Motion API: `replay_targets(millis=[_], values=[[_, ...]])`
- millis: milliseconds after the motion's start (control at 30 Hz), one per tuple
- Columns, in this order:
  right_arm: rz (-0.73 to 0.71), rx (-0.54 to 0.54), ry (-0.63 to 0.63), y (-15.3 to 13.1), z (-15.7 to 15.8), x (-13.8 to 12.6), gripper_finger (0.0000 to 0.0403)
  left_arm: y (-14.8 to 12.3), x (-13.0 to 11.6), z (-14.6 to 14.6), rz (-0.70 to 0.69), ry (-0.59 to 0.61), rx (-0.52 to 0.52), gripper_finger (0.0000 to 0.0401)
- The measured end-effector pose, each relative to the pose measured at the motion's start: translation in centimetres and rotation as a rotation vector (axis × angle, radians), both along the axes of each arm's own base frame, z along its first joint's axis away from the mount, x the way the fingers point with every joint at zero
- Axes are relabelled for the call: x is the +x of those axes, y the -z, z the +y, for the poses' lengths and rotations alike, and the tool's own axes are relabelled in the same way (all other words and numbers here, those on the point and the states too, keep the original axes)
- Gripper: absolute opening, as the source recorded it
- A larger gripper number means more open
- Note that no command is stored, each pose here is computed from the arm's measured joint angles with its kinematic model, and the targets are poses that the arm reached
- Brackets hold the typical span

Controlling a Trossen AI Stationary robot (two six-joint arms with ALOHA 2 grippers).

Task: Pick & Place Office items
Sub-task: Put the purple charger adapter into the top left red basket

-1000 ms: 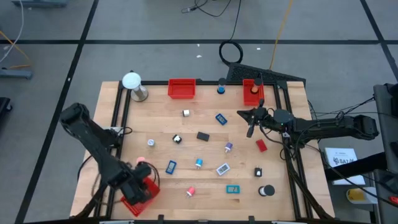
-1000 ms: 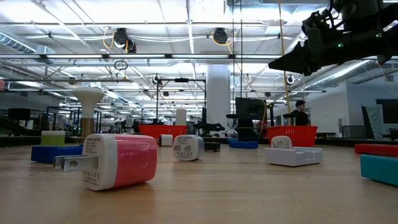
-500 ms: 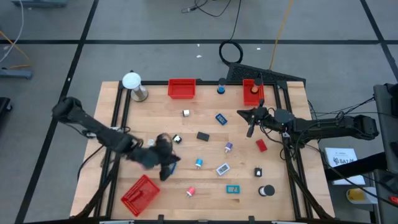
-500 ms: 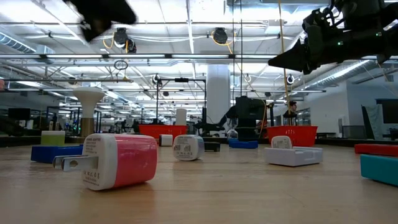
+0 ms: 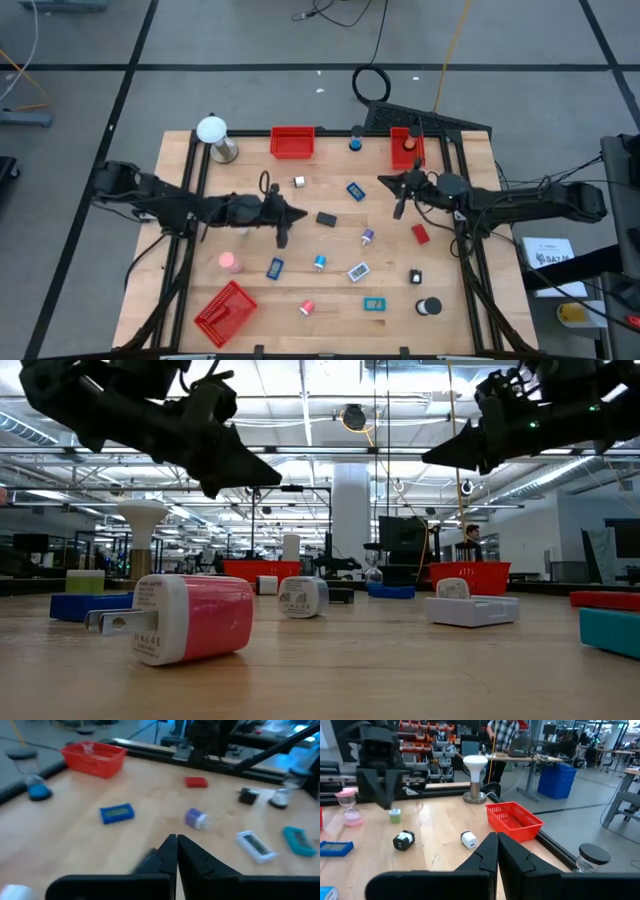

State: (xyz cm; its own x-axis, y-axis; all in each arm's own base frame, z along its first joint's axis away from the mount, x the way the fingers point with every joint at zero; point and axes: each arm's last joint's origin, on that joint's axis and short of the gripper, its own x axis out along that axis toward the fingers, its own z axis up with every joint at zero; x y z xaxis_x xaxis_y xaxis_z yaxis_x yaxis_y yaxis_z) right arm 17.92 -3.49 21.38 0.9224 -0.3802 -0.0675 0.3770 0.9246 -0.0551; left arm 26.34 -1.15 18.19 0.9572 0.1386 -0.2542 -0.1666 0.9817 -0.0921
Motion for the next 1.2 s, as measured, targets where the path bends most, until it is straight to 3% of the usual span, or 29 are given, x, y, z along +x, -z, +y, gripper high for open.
replay_targets(millis=[167, 367, 700, 967, 1200], values=[[0.178, 0.062, 0.003, -0.1, -0.3, 2.1, 0.0004, 0.3, 0.7, 1.0, -0.030, 0.069, 0.083, 0.0007], [0.479, 0.142, -0.003, -0.7, -0.1, 4.2, 0.0012, 2.1, 1.3, 1.8, 0.017, 0.110, 0.082, 0.0003], [0.893, 0.182, -0.044, -1.2, 1.4, 6.6, 0.0104, 3.4, 1.8, 1.8, -0.051, 0.143, 0.089, 0.0006], [1.063, 0.177, -0.342, 0.1, 3.4, 8.8, 0.0194, 3.9, 1.1, 1.9, -0.053, 0.111, 0.095, 0.0017], [1.232, 0.009, -0.553, 1.8, 5.3, 10.9, 0.0246, 3.9, 1.1, 1.9, -0.054, 0.104, 0.097, 0.0007]])
